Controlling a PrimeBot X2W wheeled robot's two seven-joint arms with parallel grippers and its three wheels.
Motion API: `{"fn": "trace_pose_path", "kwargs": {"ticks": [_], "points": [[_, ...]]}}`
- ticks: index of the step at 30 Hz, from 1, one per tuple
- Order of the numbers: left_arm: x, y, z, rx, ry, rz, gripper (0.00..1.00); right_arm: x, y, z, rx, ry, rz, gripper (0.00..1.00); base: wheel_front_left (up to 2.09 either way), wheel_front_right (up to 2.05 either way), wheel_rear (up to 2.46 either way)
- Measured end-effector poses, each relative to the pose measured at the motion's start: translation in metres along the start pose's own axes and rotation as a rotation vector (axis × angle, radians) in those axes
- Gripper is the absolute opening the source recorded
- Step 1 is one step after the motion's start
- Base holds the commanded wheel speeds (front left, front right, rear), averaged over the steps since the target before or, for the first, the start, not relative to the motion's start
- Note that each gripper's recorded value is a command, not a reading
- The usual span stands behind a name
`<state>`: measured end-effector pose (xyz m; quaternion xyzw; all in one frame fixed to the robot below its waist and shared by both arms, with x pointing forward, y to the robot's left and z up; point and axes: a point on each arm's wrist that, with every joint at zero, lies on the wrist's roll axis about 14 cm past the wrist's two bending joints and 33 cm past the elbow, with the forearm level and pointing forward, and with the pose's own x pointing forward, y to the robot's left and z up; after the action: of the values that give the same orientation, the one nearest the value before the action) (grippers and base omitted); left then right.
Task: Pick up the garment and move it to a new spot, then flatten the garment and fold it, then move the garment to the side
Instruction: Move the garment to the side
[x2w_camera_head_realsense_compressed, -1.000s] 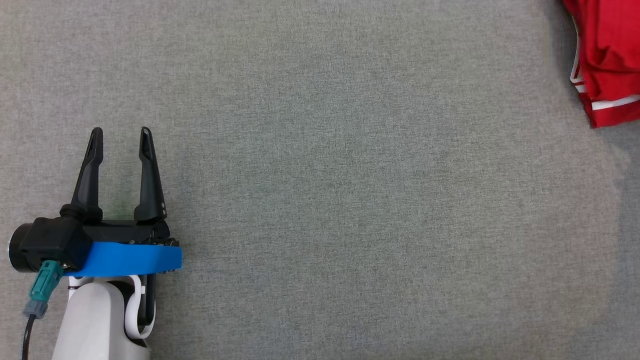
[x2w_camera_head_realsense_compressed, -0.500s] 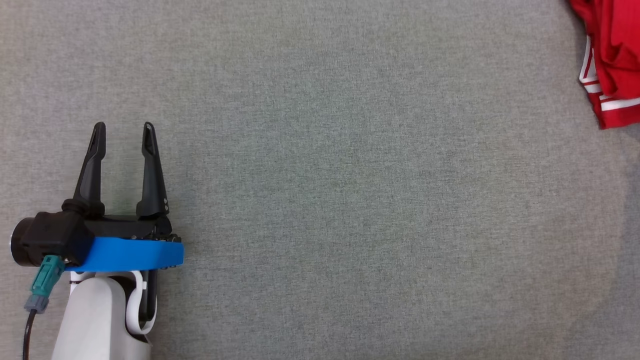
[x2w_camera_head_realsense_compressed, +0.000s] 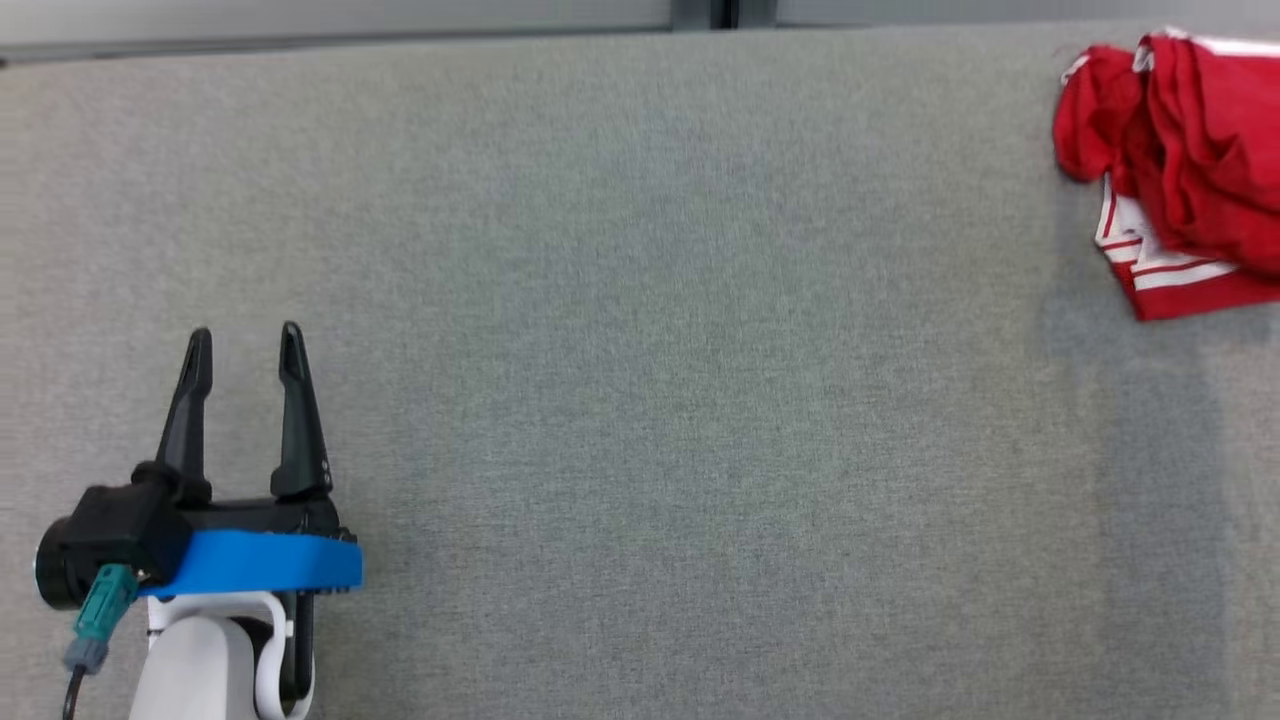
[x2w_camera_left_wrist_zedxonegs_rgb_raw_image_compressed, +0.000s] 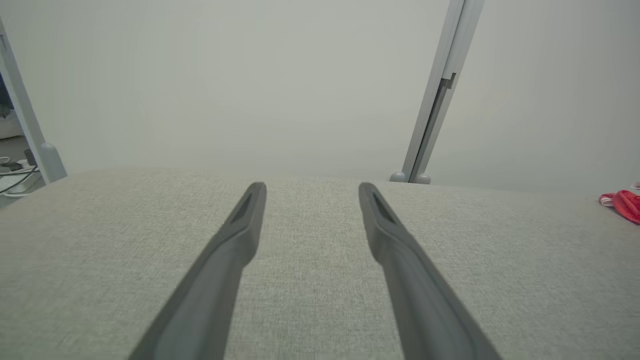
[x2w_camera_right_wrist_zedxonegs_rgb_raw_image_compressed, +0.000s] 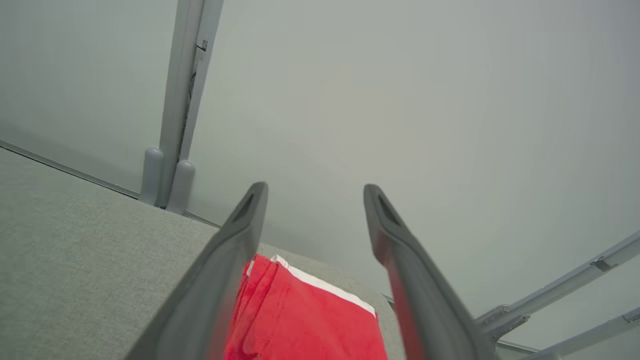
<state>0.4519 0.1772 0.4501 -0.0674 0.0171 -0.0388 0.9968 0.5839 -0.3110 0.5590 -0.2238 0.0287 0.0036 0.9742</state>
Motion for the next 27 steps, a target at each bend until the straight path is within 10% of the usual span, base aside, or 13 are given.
{"fn": "trace_pose_path", "kwargs": {"ticks": [14,27], "points": [[-0.051,0.011,0.029,0.02,-0.05,0.056,1.0,-0.05,0.107,0.058,0.259,-0.196,0.164,1.0,0.0,0.0,0.0],[-0.071,0.001,0.039,0.015,-0.074,0.041,1.0,-0.125,0.139,0.021,0.436,-0.163,0.148,1.0,0.0,0.0,0.0]]}}
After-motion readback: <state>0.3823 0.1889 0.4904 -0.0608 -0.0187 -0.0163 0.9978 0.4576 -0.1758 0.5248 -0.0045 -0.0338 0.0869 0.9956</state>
